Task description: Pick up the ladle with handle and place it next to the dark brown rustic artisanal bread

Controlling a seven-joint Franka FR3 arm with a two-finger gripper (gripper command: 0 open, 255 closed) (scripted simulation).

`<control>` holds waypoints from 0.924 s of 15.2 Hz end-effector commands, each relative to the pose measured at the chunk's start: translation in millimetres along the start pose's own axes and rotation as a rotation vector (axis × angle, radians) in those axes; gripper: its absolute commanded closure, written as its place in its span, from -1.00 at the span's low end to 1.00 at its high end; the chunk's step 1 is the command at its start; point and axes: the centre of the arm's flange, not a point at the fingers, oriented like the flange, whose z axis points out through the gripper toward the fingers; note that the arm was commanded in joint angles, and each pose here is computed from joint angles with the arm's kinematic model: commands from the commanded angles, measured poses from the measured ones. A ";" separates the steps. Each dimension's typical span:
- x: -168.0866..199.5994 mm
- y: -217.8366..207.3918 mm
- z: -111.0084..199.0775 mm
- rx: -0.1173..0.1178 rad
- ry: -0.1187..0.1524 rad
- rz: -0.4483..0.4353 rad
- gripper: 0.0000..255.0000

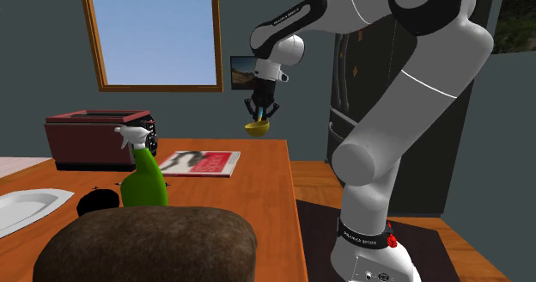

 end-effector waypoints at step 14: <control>-32.3 -9.7 -61.5 0.000 0.000 0.000 1.00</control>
